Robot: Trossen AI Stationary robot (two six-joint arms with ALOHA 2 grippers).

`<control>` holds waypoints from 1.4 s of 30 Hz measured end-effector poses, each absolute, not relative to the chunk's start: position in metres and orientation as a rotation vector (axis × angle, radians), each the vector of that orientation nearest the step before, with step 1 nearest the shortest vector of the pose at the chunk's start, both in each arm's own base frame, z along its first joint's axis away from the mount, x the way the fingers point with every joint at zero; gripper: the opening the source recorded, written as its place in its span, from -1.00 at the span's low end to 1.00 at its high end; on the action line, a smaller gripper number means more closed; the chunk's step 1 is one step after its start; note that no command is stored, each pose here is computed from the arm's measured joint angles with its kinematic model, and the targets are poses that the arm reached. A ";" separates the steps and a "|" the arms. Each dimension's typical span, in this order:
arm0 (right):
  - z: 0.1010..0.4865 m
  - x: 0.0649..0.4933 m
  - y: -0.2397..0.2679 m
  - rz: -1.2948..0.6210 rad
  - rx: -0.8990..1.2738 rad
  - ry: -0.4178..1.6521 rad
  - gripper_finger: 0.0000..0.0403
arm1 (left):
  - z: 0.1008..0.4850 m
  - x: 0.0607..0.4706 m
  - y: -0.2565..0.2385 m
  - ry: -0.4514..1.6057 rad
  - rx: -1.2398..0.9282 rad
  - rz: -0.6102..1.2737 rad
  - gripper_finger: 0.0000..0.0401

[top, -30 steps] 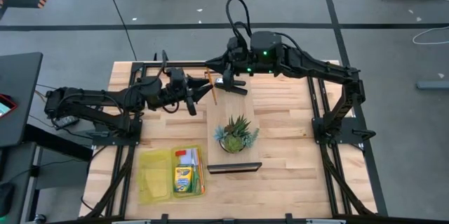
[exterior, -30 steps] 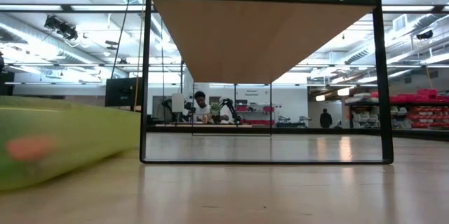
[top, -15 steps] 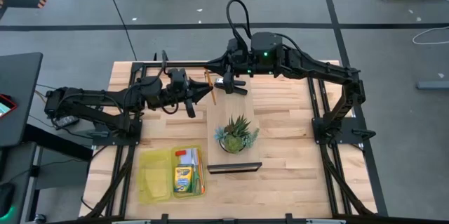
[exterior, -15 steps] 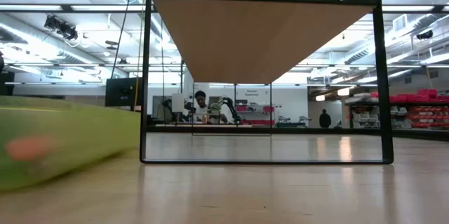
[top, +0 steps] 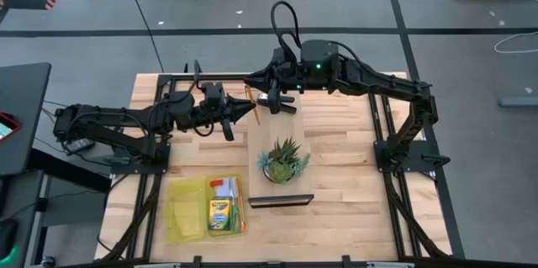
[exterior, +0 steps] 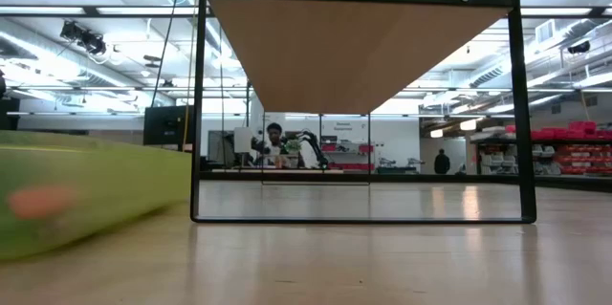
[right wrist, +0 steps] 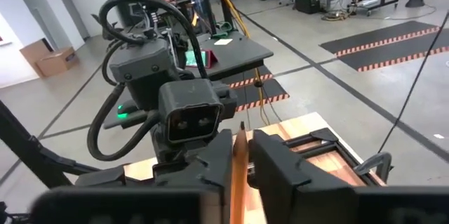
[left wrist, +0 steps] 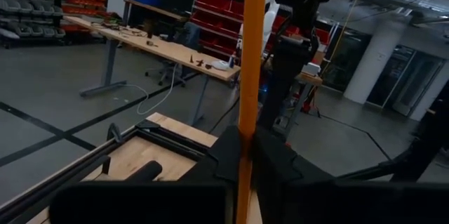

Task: Pack school essentials
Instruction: Put the yellow pencil into the yellow supply box

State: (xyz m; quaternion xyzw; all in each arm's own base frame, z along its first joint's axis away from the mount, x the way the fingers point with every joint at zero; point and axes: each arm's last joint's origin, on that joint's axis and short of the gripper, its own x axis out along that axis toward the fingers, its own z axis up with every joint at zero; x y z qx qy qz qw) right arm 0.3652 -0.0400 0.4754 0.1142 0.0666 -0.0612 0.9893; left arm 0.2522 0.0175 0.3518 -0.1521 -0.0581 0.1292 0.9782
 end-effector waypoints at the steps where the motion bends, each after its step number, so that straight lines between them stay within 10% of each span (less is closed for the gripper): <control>1: 0.475 0.365 -0.040 -0.123 0.224 0.134 -0.65 | 0.352 0.252 0.017 -0.118 -0.306 0.260 -0.87; 13: 0.475 0.364 -0.039 -0.124 0.223 0.146 -0.06 | 0.356 0.248 0.017 -0.128 -0.275 0.261 -0.87; 42: 0.543 0.226 -0.061 -0.331 0.130 0.044 -0.03 | 0.379 0.181 0.018 -0.102 -0.283 0.299 -0.87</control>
